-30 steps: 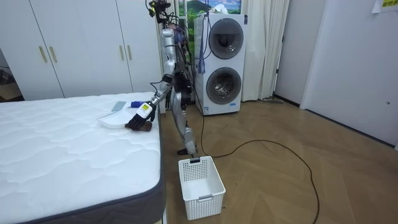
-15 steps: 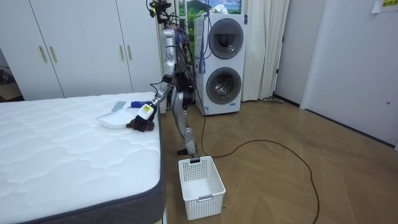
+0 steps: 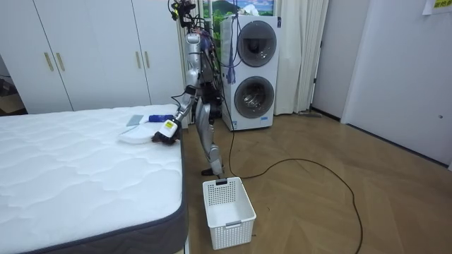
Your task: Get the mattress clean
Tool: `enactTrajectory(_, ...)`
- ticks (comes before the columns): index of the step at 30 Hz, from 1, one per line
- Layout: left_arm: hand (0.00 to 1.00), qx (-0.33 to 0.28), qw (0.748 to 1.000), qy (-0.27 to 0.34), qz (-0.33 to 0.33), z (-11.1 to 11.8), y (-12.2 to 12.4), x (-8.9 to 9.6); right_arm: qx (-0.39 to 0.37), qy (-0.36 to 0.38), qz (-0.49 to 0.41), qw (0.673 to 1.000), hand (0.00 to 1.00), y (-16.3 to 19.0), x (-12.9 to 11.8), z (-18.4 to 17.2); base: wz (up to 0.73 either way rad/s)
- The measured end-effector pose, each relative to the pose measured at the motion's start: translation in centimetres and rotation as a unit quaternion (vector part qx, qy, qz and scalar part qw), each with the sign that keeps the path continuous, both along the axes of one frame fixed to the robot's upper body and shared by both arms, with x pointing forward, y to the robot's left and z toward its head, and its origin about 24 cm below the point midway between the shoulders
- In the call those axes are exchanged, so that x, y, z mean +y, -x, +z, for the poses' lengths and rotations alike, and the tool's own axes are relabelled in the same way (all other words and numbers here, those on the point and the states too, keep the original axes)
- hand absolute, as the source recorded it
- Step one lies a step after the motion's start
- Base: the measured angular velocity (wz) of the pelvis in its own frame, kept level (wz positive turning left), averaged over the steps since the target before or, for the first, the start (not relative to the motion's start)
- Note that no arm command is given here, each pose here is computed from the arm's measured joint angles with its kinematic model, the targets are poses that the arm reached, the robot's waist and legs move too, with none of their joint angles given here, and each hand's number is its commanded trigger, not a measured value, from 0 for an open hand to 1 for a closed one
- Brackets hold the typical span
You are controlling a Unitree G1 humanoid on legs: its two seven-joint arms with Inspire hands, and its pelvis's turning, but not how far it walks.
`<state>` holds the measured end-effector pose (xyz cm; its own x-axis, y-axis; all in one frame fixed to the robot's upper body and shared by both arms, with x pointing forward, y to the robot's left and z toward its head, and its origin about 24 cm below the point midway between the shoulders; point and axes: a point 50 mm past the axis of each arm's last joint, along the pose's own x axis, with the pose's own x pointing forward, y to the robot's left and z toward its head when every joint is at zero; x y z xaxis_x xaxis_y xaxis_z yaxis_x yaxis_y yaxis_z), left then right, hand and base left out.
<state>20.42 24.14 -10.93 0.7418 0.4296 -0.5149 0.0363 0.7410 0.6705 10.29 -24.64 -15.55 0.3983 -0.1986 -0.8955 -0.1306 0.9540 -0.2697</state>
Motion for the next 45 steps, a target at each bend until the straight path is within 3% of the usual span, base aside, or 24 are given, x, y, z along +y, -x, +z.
enactTrajectory(29,1.00,0.017,1.000,-0.006,0.002,-0.1,0.0,0.3,-0.002,0.001,-0.021,1.000,0.00,0.0,0.1,0.0,0.00)
enactTrajectory(37,1.00,-0.026,0.998,-0.058,-0.013,1.5,-1.3,1.7,-0.028,-0.007,-0.060,0.998,0.00,-0.4,-0.5,0.3,0.00)
enactTrajectory(45,1.00,-0.051,0.993,-0.092,-0.043,2.1,-1.5,1.5,-0.041,-0.004,-0.086,0.995,0.00,-0.7,-1.3,0.6,0.00)
